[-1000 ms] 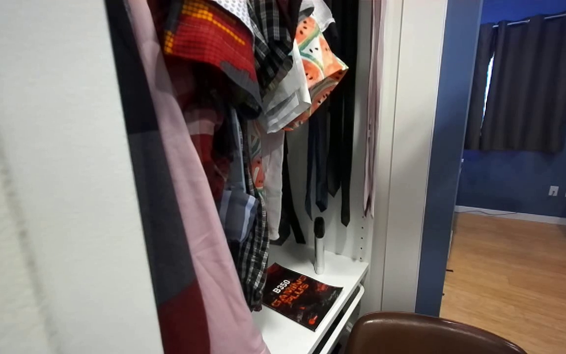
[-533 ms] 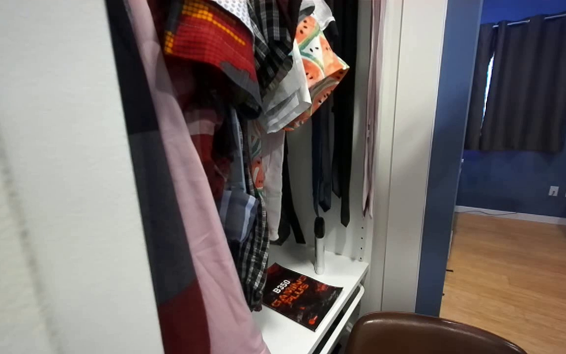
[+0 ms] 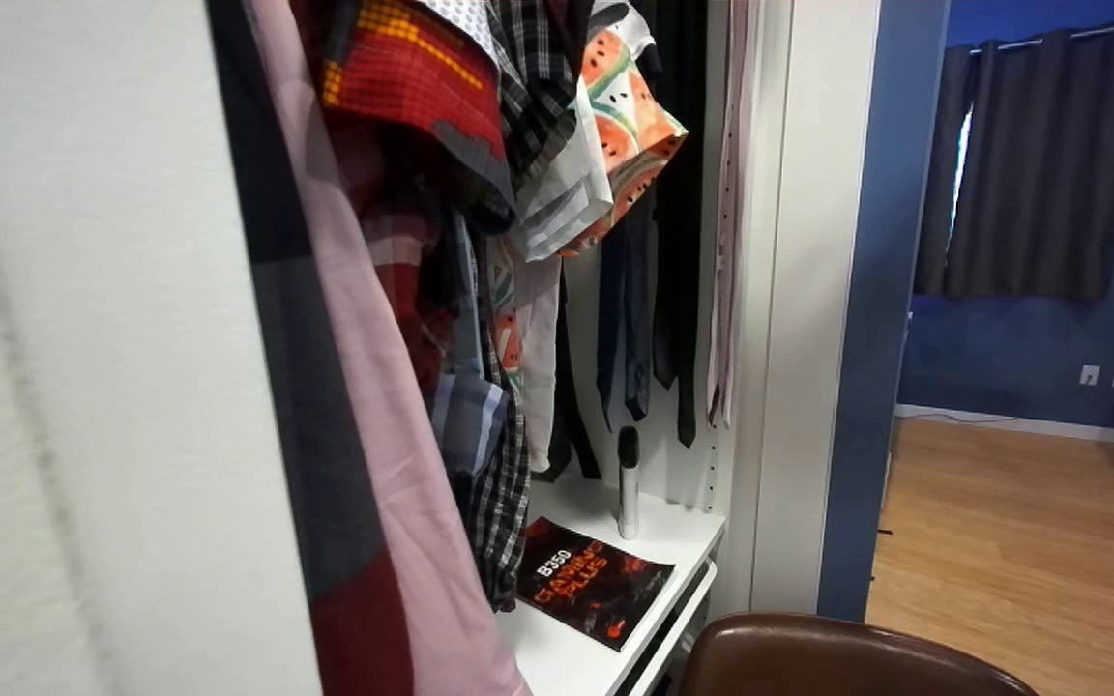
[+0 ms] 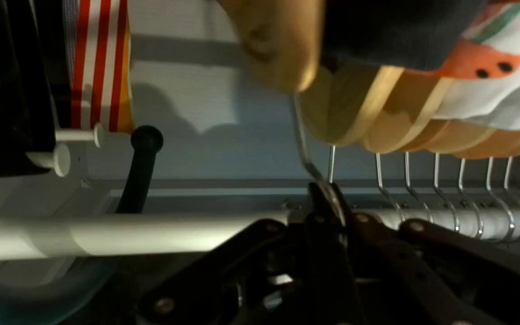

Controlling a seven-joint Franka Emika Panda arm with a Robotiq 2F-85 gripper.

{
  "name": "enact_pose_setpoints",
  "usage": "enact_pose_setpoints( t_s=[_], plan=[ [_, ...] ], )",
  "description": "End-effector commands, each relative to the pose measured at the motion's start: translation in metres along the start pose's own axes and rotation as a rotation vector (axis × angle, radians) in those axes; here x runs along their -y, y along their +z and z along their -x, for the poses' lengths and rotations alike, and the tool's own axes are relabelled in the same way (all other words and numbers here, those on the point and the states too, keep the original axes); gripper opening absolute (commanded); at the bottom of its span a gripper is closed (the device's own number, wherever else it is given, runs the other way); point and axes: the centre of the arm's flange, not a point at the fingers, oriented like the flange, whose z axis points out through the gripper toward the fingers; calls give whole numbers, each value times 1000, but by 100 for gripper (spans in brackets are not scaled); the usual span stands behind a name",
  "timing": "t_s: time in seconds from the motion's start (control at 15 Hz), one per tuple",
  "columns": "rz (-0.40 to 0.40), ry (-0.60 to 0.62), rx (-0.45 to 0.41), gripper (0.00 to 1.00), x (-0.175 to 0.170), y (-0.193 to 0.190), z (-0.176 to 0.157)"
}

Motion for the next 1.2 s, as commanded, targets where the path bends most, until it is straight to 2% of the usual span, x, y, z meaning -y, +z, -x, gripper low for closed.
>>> enact_pose_setpoints(
  t_s=[0.0,0.4,0.73,0.87,1.13],
  plan=[
    [-20,-21,-144,2,2,18,-29],
    [-19,-39,-301,3,15,36,-34],
    [-26,-61,-376,3,18,37,-37],
    [-40,-69,-350,3,20,30,-38],
    [-16,-83,-213,3,21,0,-43]
  ],
)
